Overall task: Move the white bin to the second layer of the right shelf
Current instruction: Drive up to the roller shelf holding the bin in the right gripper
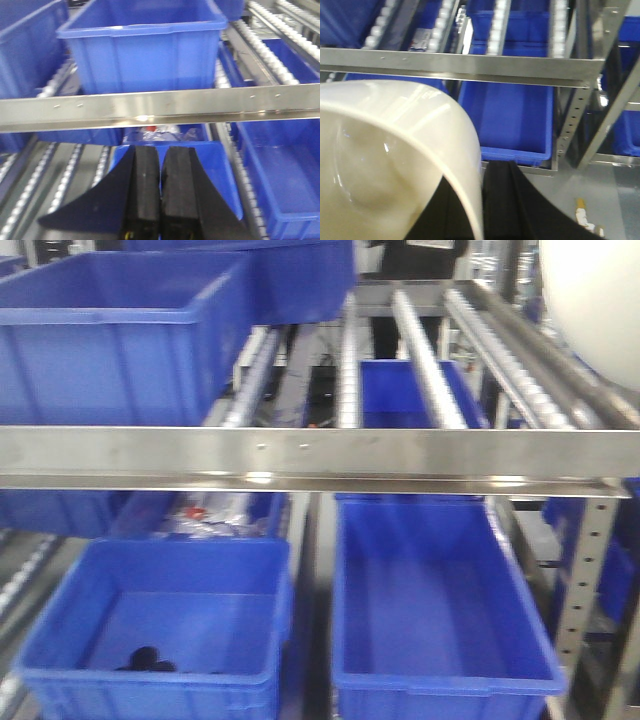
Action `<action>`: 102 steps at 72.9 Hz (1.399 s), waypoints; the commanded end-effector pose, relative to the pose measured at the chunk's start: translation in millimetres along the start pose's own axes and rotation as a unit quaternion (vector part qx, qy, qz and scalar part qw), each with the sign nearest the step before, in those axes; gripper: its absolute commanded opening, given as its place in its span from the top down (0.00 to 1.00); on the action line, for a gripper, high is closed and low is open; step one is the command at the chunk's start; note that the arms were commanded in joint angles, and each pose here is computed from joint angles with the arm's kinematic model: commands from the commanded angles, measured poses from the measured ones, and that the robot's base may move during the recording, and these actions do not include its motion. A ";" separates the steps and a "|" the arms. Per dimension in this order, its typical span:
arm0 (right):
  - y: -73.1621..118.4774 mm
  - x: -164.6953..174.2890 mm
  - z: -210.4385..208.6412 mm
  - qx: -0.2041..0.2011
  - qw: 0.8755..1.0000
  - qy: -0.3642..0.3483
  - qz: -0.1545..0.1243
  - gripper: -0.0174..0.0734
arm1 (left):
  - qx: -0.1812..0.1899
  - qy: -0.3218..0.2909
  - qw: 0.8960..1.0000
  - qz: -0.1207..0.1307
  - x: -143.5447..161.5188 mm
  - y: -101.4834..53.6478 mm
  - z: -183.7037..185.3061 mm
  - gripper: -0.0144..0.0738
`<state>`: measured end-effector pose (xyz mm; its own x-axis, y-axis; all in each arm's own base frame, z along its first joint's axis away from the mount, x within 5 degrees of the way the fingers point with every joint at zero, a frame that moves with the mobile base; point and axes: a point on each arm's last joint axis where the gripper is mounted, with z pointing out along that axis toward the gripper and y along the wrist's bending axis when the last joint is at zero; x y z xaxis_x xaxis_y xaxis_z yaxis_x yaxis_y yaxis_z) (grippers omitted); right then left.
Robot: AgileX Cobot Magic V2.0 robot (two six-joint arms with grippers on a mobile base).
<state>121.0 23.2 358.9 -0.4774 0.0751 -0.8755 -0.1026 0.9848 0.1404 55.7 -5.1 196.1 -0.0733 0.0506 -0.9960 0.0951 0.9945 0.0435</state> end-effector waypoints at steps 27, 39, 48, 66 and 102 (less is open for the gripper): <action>2.1 -17.4 -6.6 -0.009 0.998 -0.066 -0.001 0.75 | 0.002 -0.032 0.999 -0.002 3.6 -0.5 1.0 0.74; 2.1 -17.4 -6.6 -0.009 0.998 -0.066 -0.001 0.75 | 0.002 -0.032 0.999 -0.002 3.6 -0.5 1.0 0.74; 2.1 -17.4 -6.6 -0.009 0.998 -0.066 -0.001 0.75 | 0.002 -0.032 0.999 -0.002 3.6 -0.5 1.0 0.74; 2.1 -17.4 -6.6 -0.009 0.998 -0.066 -0.001 0.75 | 0.002 -0.032 0.999 -0.002 3.6 -0.5 1.0 0.74; 2.1 -17.4 -6.6 -0.009 0.998 -0.066 -0.001 0.75 | 0.002 -0.032 0.999 -0.002 3.6 -0.5 1.0 0.74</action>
<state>121.0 23.2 358.9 -0.4774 0.0751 -0.8755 -0.1026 0.9848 0.1404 55.7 -5.1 196.1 -0.0733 0.0506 -0.9960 0.0951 0.9945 0.0435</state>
